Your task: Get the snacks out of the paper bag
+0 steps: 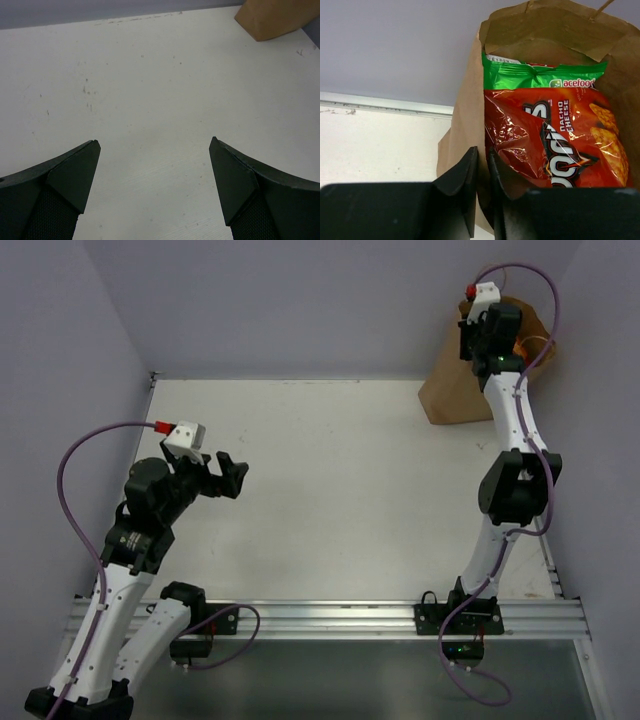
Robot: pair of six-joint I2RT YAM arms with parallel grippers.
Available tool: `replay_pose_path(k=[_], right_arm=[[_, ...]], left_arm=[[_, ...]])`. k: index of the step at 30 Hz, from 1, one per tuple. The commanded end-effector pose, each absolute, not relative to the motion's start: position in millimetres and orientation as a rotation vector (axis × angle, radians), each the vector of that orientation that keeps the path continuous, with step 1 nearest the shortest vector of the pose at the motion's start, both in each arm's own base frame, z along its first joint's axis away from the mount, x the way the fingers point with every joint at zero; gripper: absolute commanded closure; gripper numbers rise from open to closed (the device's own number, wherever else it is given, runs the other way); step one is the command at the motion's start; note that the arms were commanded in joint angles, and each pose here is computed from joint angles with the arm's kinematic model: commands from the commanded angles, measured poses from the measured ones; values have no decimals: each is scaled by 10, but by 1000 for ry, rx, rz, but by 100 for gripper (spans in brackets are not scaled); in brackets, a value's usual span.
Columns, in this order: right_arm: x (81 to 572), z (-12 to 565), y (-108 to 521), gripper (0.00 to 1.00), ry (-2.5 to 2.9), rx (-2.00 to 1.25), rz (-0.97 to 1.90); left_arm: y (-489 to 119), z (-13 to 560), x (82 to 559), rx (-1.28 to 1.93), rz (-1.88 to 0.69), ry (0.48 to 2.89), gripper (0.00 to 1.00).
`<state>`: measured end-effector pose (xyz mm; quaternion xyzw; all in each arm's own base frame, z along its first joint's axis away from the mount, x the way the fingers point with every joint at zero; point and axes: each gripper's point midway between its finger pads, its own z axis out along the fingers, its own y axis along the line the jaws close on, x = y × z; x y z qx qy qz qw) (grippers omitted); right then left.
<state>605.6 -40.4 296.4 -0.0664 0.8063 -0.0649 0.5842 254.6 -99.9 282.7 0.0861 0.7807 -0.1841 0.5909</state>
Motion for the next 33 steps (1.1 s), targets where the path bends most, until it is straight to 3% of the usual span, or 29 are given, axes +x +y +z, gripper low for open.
replay_pose_path(k=[1, 4, 12, 24, 33], right_arm=[[5916, 3303, -209, 87, 1816, -212, -99], [5854, 3294, -163, 100, 1823, -228, -88], [5316, 3603, 198, 100, 1757, -351, -8], [3807, 3063, 1457, 100, 1825, -690, 239], [2785, 3003, 1482, 100, 1874, -619, 336]], left_arm=[[-1047, 2958, 2552, 228, -447, 1757, 0], [-1045, 2970, 2545, 228, -447, 1754, 0], [-974, 3062, 2550, 215, -403, 1736, 0], [-944, 3321, 2511, 212, -393, 1699, 0], [-985, 3483, 2439, 219, -432, 1687, 0]])
